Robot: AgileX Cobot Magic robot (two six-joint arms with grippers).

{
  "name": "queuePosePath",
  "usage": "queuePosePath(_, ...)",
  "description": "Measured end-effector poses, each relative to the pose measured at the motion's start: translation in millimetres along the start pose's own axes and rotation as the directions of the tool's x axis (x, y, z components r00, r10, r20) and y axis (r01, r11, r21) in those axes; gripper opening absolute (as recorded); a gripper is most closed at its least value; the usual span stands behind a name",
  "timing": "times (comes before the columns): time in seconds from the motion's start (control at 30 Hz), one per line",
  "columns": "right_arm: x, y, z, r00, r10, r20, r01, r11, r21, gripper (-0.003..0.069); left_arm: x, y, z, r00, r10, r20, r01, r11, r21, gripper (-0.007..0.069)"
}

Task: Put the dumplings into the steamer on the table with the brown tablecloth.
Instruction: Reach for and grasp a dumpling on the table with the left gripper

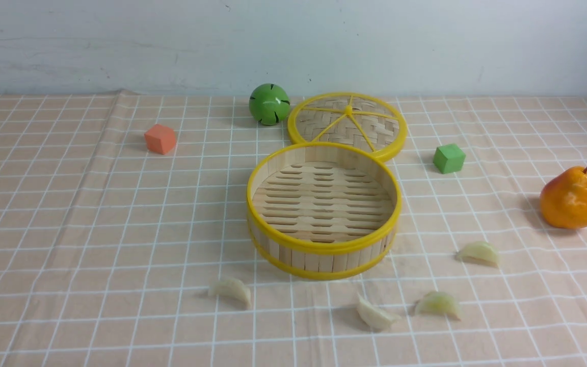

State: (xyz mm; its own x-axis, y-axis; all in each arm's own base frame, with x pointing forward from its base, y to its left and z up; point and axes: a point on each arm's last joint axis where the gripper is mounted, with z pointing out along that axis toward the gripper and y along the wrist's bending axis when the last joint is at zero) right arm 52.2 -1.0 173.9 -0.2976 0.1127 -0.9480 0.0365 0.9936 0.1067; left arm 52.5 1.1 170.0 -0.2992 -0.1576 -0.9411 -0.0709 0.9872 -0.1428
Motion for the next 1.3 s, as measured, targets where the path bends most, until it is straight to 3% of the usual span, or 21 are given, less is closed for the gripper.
queuePosePath(1.3,-0.3,-1.3,0.0,0.999,-0.035,0.002,0.035,0.999,0.014,0.0239,0.3,0.0,0.0,1.0,0.0,-0.004,0.0,1.0,0.0,0.0238)
